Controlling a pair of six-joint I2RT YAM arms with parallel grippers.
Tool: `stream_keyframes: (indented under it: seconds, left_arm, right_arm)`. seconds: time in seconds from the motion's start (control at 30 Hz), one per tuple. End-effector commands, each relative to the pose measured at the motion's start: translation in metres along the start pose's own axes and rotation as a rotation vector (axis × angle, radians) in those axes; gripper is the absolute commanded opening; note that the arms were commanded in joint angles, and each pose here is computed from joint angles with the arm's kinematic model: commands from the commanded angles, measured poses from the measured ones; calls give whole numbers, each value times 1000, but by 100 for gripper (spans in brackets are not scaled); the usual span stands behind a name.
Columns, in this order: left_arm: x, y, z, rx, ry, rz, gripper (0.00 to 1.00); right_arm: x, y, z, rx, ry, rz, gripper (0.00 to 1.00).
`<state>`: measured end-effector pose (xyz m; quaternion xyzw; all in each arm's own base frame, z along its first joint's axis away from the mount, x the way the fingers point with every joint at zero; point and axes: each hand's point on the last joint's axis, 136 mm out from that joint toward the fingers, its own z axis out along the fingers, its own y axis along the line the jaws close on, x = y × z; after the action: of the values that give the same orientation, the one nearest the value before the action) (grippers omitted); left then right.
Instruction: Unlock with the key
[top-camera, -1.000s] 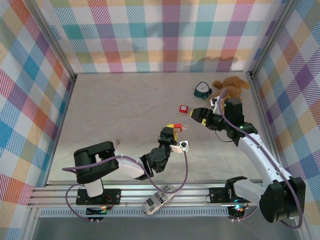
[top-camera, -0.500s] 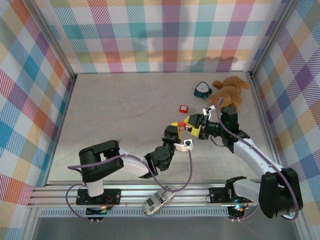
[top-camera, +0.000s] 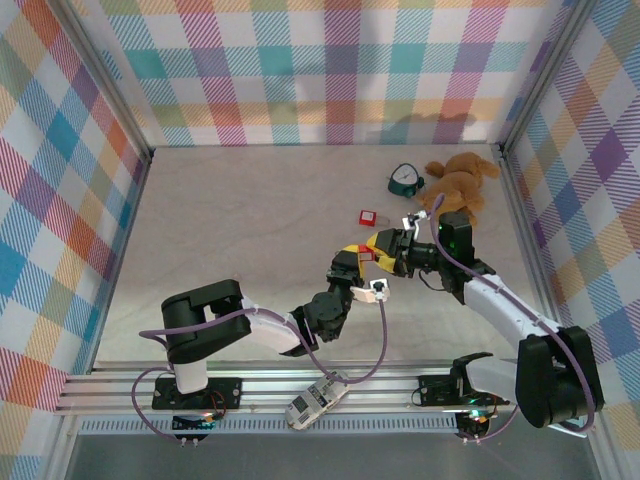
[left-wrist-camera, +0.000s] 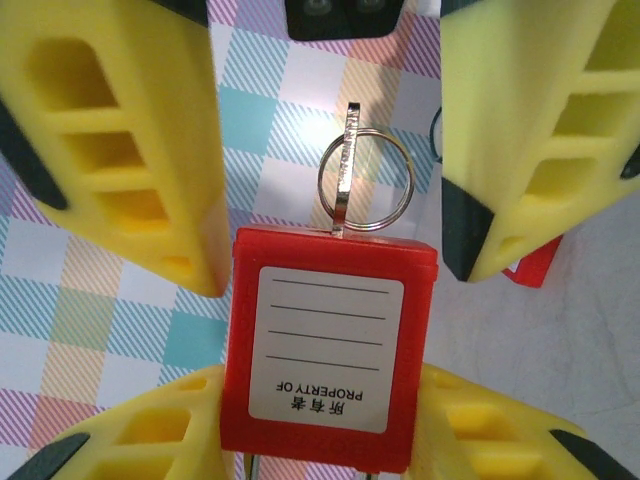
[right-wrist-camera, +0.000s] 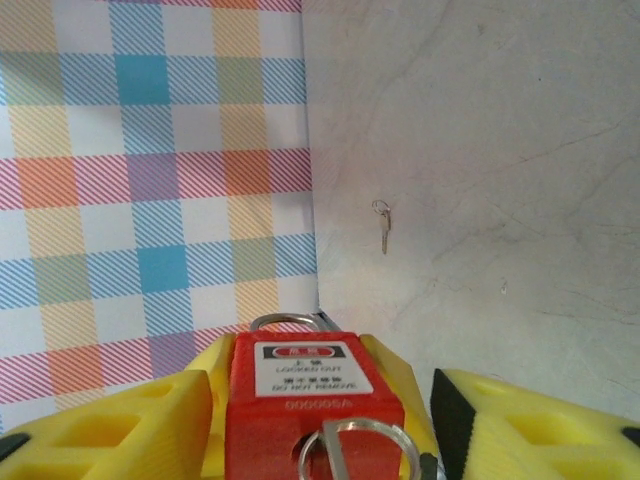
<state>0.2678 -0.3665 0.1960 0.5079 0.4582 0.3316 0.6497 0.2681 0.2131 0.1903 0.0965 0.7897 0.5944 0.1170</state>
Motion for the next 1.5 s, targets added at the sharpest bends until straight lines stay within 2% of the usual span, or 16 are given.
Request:
stream_keyframes:
  seconds: [0.0,0.13,0.3,0.43,0.57,0.63,0.7,0.77,1.0,1.2,1.47]
  left_arm:
    - [-17,14,0,-42,-43,-71,0]
    - [-18,12,1,-39,-46,-75,1]
    - [-19,10,2,-37,-46,-72,1]
    - [-20,8,3,-36,-42,-71,6]
    - [-18,8,3,-37,-33,-71,16]
    - [-17,8,3,-37,-30,-69,25]
    - [-16,7,3,-36,-26,-66,39]
    - [-15,5,3,-34,-21,-63,44]
    - [-11,5,1,-32,-12,-69,79]
    - [-7,4,-4,-27,-11,-79,90]
    - [1,7,-21,-18,4,-101,93]
  right_arm:
    - [1,1,5,-8,10,-16,59]
    - [1,1,6,-5,10,-19,56]
    - [1,4,5,-9,11,-24,46]
    - [1,6,4,-12,5,-23,42]
    - [1,10,2,-12,-7,-28,40]
    - [1,12,1,-12,-14,-33,39]
    - [0,13,-1,-9,-22,-36,38]
    - [-1,14,-1,-7,-27,-36,38]
    - [-4,17,-2,-5,-43,-44,38]
    - [-11,20,-5,7,-64,-60,38]
    - [-24,28,-15,31,-112,-106,36]
